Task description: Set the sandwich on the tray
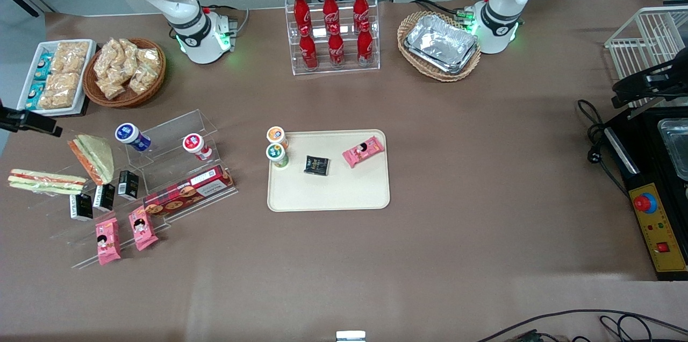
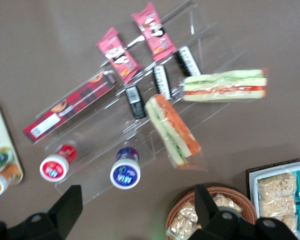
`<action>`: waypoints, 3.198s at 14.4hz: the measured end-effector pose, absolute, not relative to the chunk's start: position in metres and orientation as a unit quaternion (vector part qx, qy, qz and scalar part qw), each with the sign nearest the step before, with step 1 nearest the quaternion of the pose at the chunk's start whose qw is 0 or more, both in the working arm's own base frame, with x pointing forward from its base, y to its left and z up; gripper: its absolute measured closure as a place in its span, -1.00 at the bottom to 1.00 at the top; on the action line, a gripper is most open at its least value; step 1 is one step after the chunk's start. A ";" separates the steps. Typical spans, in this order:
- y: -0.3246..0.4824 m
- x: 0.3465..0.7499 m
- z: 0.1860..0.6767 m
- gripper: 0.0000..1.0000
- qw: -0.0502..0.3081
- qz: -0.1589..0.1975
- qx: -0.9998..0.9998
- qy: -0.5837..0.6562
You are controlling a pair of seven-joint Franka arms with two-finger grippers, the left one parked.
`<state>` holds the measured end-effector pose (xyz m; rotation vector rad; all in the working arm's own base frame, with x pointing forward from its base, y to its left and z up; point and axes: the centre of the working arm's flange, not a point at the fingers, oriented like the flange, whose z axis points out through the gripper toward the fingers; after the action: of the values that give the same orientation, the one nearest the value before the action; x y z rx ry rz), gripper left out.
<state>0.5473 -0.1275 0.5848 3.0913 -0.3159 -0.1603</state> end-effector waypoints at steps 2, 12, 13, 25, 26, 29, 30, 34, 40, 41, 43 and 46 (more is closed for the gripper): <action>-0.152 0.548 0.577 -1.00 0.022 -0.048 0.989 -0.141; -0.220 0.571 0.516 -1.00 0.063 -0.026 0.880 -0.470; -0.224 0.573 0.510 -1.00 0.065 -0.025 0.869 -0.489; -0.308 0.580 0.458 -1.00 0.042 0.040 0.673 -0.737; -0.308 0.582 0.454 -1.00 0.040 0.041 0.655 -0.753; -0.310 0.589 0.439 -1.00 0.036 0.047 0.606 -0.793; -0.310 0.590 0.434 -1.00 0.036 0.048 0.592 -0.804; -0.311 0.594 0.417 -1.00 0.041 0.042 0.576 -0.815; -0.310 0.594 0.386 -1.00 0.047 0.023 0.572 -0.818; -0.310 0.594 0.381 -0.98 0.049 0.020 0.573 -0.818; -0.309 0.595 0.376 -0.89 0.050 0.020 0.575 -0.816; -0.306 0.598 0.369 -0.25 0.049 0.024 0.580 -0.813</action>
<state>0.5983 -0.3057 0.3692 1.7659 -2.4777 0.0733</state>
